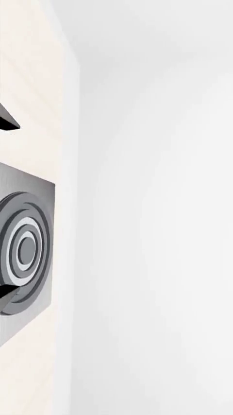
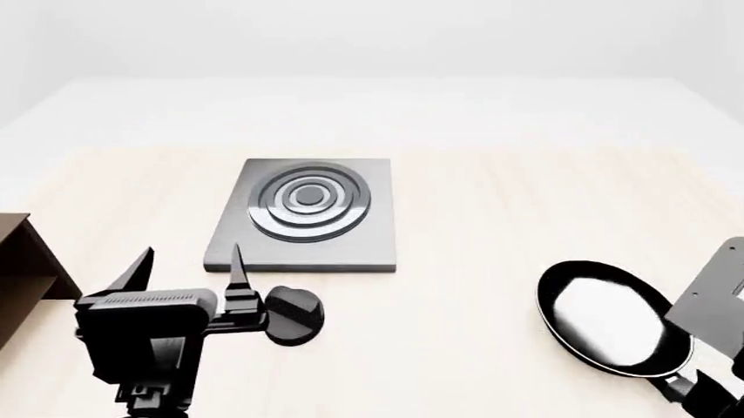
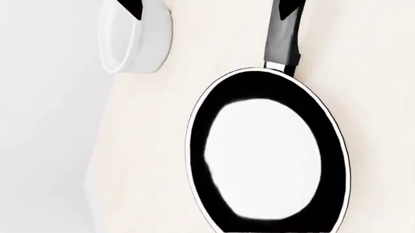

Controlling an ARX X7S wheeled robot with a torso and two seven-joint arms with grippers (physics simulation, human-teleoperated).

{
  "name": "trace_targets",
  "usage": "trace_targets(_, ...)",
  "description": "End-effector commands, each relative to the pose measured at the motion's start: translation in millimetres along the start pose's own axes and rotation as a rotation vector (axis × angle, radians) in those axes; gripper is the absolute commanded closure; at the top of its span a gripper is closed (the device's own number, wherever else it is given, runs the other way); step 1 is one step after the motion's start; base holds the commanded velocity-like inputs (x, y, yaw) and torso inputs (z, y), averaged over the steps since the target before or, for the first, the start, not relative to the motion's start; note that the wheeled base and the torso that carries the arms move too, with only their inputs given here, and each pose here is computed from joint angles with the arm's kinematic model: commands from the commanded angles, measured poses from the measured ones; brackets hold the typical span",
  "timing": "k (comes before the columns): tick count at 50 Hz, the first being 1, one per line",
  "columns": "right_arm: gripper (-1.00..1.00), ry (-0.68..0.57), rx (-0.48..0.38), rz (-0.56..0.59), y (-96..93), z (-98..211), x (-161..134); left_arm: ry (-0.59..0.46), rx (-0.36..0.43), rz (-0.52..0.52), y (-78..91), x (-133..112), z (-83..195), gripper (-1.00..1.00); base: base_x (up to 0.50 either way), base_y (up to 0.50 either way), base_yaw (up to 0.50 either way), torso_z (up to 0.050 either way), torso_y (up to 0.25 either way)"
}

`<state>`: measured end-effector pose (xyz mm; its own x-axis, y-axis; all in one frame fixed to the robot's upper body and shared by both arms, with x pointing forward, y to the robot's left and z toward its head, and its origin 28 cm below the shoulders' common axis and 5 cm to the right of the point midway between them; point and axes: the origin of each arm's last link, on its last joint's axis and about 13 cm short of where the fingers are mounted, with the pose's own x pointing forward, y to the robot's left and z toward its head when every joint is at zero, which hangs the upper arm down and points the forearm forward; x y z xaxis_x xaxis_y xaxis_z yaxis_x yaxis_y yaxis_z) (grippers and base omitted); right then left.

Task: Turn on the stove and put the frying pan on it.

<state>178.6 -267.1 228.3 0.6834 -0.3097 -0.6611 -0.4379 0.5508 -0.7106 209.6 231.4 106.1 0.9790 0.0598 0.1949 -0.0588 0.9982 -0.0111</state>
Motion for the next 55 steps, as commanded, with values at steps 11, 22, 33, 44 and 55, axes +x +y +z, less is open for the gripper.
trace_targets(11,-1.0,0.048,0.088,0.085,-2.4,-12,-1,0.003,0.002,-0.004,0.2,-1,-1,-1.0,0.0,0.0,0.0,0.0,0.0)
trace_targets(22,-1.0,-0.001,0.127,0.141,3.6,-12,2,0.004,0.006,-0.005,-0.2,-1,0,-1.0,0.0,0.0,0.0,0.0,0.0)
trace_targets(33,-1.0,0.081,0.145,0.153,13.0,-25,21,0.003,0.01,-0.004,-0.3,0,-1,-1.0,0.0,0.0,0.0,0.0,0.0)
trace_targets(44,-1.0,0.088,0.212,0.147,16.8,-35,36,0.001,0.017,-0.006,-1.3,-1,-1,-1.0,0.0,0.0,0.0,0.0,0.0)
trace_targets(55,-1.0,0.041,0.275,0.121,16.5,-31,54,0.001,0.024,-0.007,-2.0,-2,-2,-1.0,0.0,0.0,0.0,0.0,0.0)
